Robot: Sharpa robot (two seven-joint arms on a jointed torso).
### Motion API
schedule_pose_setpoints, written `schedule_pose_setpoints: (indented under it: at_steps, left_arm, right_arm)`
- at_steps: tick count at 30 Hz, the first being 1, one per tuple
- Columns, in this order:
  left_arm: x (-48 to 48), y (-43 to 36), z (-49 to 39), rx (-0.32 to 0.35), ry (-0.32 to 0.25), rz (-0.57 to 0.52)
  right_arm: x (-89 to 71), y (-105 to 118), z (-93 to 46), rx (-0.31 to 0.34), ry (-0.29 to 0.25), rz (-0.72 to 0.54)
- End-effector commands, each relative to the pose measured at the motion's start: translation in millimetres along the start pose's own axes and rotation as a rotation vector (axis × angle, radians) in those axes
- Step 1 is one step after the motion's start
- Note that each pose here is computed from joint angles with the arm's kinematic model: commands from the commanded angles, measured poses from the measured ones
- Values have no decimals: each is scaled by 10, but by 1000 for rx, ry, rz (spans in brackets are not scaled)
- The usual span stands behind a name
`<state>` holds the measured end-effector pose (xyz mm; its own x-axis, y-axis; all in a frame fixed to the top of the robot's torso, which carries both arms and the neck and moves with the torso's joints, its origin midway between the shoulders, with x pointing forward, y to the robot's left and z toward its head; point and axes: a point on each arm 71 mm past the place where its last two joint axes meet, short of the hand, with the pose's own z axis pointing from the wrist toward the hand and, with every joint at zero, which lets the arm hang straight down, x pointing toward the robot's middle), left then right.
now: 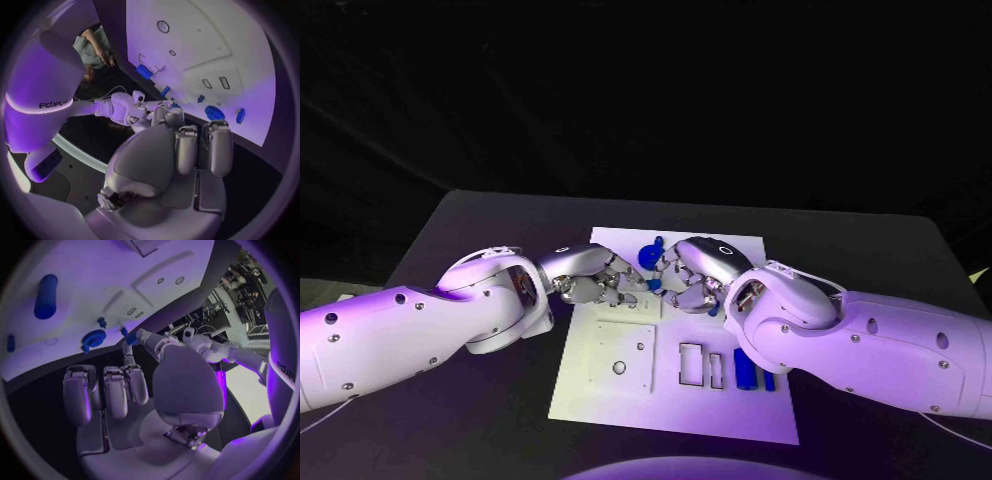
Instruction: Assemble the parts on the task board
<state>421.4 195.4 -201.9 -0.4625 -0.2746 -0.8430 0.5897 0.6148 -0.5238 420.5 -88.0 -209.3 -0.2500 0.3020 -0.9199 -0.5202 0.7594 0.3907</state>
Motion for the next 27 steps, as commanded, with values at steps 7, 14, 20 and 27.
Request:
schedule_pose_setpoints:
  at_steps: [7,14,20,27]
  left_arm:
    - [20,14,10,-19,23,6]
    - [21,30,11,-30,27,5]
    - [27,41,15,-40,37,2]
    - [35,53,20,-51,47,1]
  right_arm:
    - [5,31,-3,-13,3,-15]
    - [4,48,-8,-19,1,-13]
    - [0,79,-15,-31,-9,-7]
    - [-9,108,-22,-44,-24,-4]
